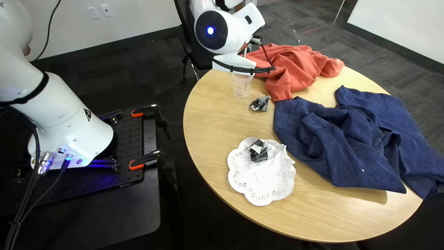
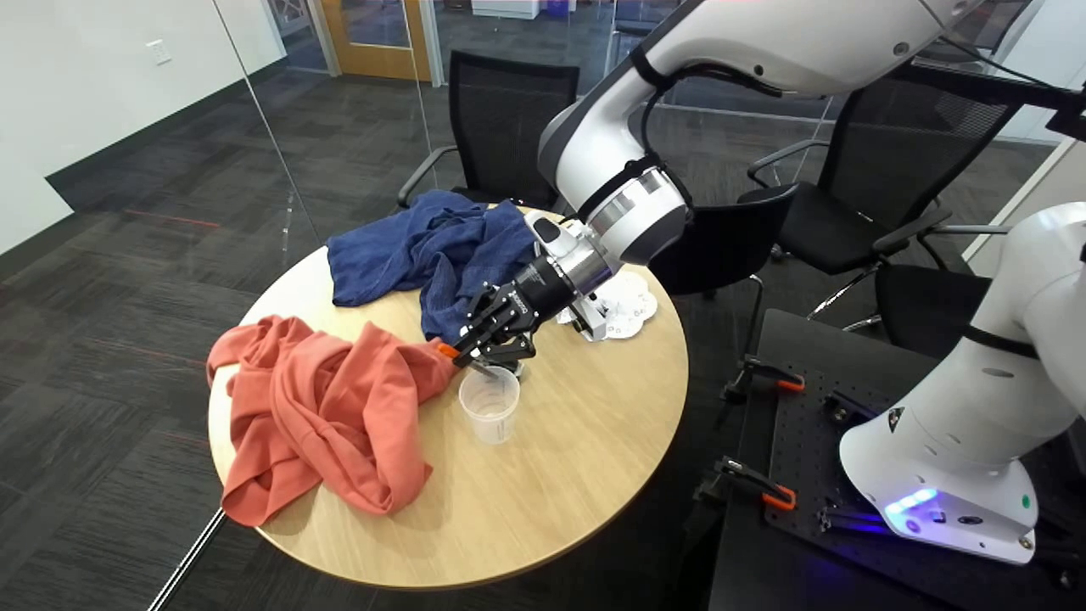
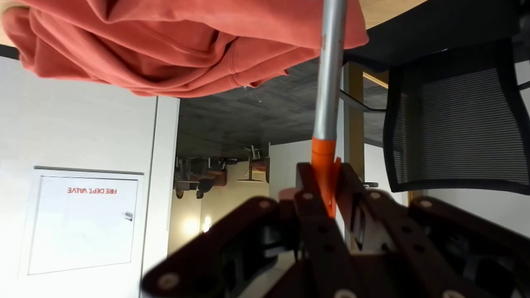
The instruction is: Put the marker in the clear cup
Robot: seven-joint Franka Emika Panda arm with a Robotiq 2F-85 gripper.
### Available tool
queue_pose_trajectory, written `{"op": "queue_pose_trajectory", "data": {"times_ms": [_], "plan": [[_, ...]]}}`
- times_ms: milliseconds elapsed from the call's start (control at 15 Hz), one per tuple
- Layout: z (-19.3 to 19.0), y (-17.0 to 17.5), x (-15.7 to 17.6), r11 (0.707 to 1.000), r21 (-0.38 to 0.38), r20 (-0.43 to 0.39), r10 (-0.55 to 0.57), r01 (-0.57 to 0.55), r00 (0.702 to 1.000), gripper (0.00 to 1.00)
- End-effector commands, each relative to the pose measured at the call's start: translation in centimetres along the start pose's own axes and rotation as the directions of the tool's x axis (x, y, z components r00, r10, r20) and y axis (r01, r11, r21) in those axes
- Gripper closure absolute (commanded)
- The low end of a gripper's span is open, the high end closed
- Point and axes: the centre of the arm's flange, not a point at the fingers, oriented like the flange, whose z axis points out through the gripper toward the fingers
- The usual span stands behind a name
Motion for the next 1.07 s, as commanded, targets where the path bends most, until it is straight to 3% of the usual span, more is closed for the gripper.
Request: {"op": "queue_pose_trajectory", "data": {"times_ms": [0, 800, 867, 933, 1000], "plan": [[1.9, 0.6, -2.0, 1.0, 0.003, -0.012, 0.001, -0.001, 1.0, 0.96], [3.2, 0.5, -8.4, 0.996, 0.01, 0.076, 0.091, -0.092, 0.993, 0.96], [3.2, 0.4, -8.6, 0.995, 0.011, 0.078, 0.093, -0.095, 0.993, 0.57], [3.2, 0.4, -8.7, 0.995, 0.009, 0.079, 0.094, -0.095, 0.992, 0.56], [3.2, 0.3, -8.6, 0.996, 0.008, 0.076, 0.093, -0.094, 0.993, 0.49]]}}
